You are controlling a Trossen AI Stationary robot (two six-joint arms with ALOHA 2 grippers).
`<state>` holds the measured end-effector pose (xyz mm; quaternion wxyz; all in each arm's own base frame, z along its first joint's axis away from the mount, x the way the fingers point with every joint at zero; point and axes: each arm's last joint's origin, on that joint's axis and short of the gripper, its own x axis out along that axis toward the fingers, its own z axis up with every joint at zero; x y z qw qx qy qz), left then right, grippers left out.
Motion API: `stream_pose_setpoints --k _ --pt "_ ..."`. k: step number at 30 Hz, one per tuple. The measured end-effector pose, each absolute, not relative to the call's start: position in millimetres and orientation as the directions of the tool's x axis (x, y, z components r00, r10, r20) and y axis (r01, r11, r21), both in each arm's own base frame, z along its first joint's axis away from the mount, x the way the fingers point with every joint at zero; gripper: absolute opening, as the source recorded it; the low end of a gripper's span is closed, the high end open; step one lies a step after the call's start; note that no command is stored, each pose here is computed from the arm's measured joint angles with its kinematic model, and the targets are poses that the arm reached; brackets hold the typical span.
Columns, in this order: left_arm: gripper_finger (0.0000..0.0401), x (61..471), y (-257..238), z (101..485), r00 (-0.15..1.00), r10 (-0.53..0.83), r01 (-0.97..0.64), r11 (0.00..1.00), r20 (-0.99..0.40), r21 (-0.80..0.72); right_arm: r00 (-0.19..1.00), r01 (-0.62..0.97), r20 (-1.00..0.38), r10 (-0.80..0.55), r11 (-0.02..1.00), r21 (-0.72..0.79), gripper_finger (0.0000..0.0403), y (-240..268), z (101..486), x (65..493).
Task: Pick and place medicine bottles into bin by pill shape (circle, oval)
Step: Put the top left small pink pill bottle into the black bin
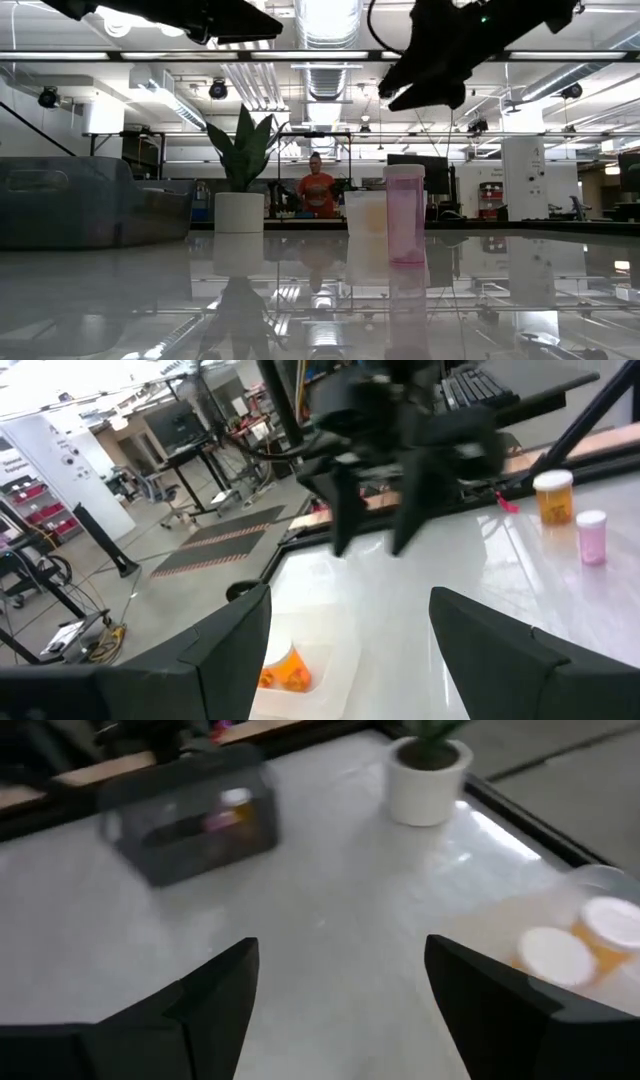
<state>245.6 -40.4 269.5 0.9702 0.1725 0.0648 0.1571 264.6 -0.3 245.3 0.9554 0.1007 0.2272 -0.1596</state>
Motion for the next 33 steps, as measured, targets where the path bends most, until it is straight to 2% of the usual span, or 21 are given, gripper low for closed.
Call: stream_pose_setpoints --k 9,22,27,33 --pt "0.0257 246.4 -41.3 271.2 0.945 0.322 -0.298 0.918 -0.052 0.261 0.891 0.148 -0.439 -0.118 0.988 0.035 0.0279 40.1 244.0 251.7" --pt "0.0257 247.8 -76.0 269.2 0.985 0.171 -0.169 0.984 -0.035 0.048 0.984 0.037 -0.173 -0.045 0.998 -0.049 0.0271 36.9 230.2 204.2" --pt "0.0257 260.4 -84.5 265.7 0.986 0.158 -0.160 0.987 -0.060 -0.026 0.995 0.037 -0.085 -0.043 0.997 -0.068 0.0270 32.6 231.5 188.2" --pt "0.0257 285.8 -95.5 258.4 0.982 0.156 -0.161 0.986 -0.102 -0.040 0.999 -0.001 0.048 0.005 0.996 -0.084 0.0267 26.5 228.8 176.0"
